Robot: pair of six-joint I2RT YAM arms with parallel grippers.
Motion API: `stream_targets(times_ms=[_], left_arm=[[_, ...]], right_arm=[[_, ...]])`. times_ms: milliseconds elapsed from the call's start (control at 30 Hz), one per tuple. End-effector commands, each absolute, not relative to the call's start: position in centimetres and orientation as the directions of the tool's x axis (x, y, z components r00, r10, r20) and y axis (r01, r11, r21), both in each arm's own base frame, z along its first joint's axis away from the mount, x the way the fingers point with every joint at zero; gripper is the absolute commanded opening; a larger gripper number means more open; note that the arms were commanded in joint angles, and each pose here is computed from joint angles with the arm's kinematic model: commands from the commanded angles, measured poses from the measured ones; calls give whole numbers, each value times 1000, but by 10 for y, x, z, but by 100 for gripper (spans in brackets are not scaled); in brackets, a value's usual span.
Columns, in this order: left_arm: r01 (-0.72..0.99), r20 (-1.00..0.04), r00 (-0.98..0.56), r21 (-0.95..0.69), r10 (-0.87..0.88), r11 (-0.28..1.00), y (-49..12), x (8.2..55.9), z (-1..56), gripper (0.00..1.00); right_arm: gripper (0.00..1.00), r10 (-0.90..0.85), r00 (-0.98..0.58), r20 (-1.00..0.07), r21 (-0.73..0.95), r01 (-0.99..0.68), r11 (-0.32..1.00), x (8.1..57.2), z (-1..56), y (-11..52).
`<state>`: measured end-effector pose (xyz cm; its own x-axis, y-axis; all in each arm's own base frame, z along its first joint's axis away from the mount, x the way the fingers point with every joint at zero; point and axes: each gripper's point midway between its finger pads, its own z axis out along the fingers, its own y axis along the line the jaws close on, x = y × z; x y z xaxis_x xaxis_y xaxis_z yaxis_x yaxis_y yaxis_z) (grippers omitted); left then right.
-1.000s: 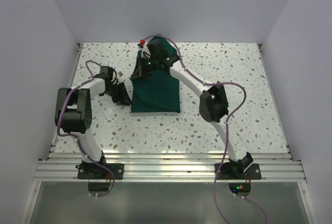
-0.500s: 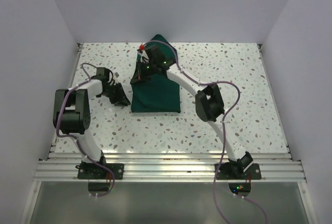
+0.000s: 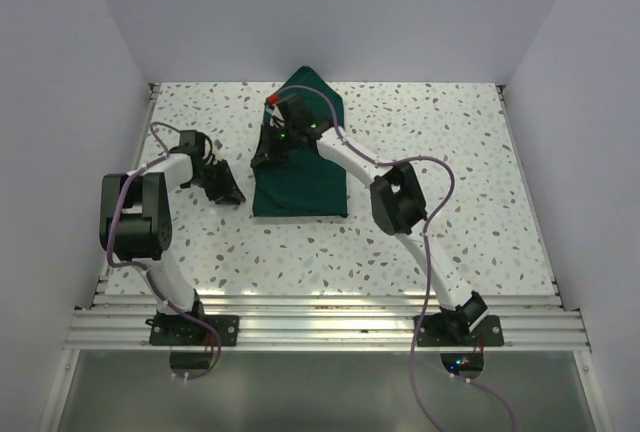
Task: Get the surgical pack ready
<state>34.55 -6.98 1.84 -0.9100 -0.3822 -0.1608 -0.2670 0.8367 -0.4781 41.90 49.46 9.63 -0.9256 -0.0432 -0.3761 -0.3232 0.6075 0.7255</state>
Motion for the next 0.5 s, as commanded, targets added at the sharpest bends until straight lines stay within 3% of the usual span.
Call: stream_targets(times_ms=[0, 67, 133, 333, 467], left_arm=[[-268, -207, -903, -415, -377, 870, -51, 346, 22, 27], [-266, -225, -899, -404, -377, 875, -47, 350, 26, 27], [-265, -245, -892, -395, -379, 880, -43, 354, 35, 28], [-248, -304, -874, -392, -379, 886, -37, 369, 60, 31], [-212, -320, -866, -462, -384, 861, -48, 381, 72, 30]], right_arm=[[20, -27, -915, -403, 737, -342, 583, 422, 113, 503], [38, -30, -905, -425, 730, -362, 580, 423, 124, 501], [46, -21, -898, -439, 713, -362, 601, 430, 133, 490], [55, -3, -888, -459, 645, -336, 686, 443, 152, 438], [52, -55, -884, -465, 604, -362, 710, 432, 160, 416]])
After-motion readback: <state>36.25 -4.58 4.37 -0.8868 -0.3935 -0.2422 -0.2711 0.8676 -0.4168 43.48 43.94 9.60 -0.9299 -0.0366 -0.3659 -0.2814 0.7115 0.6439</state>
